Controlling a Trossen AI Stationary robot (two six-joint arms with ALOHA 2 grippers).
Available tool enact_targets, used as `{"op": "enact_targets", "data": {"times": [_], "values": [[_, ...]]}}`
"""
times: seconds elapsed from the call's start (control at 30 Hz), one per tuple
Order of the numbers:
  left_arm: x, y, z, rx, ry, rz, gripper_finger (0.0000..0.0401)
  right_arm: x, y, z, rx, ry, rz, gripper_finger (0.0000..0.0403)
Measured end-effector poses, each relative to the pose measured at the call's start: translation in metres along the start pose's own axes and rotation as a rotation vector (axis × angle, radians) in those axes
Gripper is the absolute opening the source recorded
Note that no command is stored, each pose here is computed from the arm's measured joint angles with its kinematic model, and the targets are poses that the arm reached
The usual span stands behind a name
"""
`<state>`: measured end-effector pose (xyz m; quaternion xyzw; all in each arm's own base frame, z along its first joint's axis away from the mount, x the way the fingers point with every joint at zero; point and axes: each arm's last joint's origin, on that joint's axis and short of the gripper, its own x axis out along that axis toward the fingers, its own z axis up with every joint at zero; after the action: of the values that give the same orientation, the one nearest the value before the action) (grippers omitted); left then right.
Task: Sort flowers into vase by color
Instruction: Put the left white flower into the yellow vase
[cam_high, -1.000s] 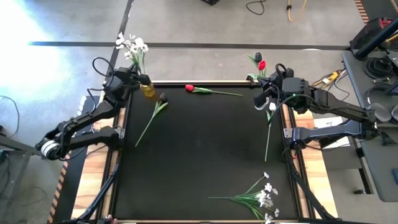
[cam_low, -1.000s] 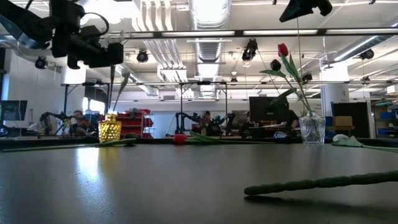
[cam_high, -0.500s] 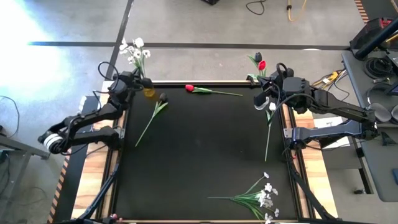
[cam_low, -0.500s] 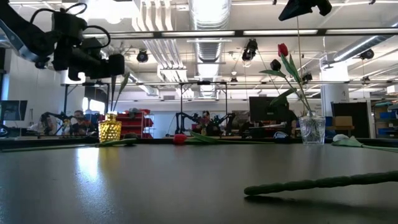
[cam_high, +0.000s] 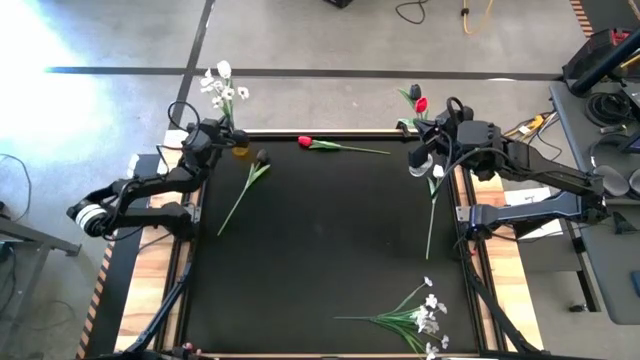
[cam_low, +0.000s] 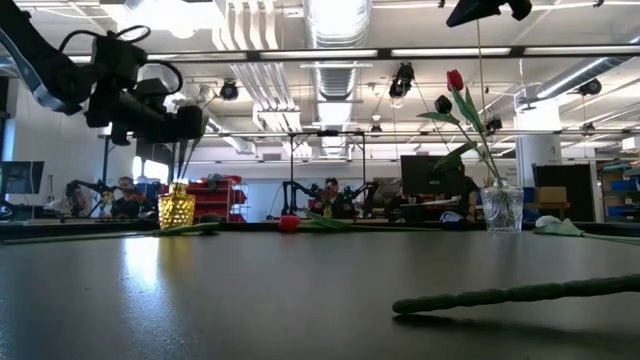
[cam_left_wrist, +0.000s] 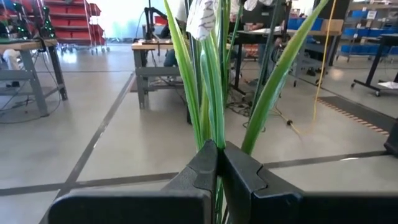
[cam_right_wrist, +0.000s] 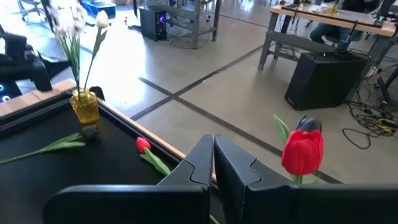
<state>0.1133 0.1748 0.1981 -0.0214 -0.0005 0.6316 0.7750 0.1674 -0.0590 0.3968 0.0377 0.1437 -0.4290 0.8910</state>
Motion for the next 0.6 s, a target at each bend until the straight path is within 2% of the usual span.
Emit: {"op": "enact_targets", "data": {"times": [0.27, 0.6], "values": [[0.001, 0.0, -0.018, -0.032, 0.017, 0.008, 0.0, 0.003, 0.004, 0.01, -0.022, -0.005, 0.001, 0.0009], [0.004, 0.0, -0.023, -0.009, 0.039, 0.011, 0.0, 0.008, 0.008, 0.011, -0.032, 0.008, 0.001, 0.0009]]}}
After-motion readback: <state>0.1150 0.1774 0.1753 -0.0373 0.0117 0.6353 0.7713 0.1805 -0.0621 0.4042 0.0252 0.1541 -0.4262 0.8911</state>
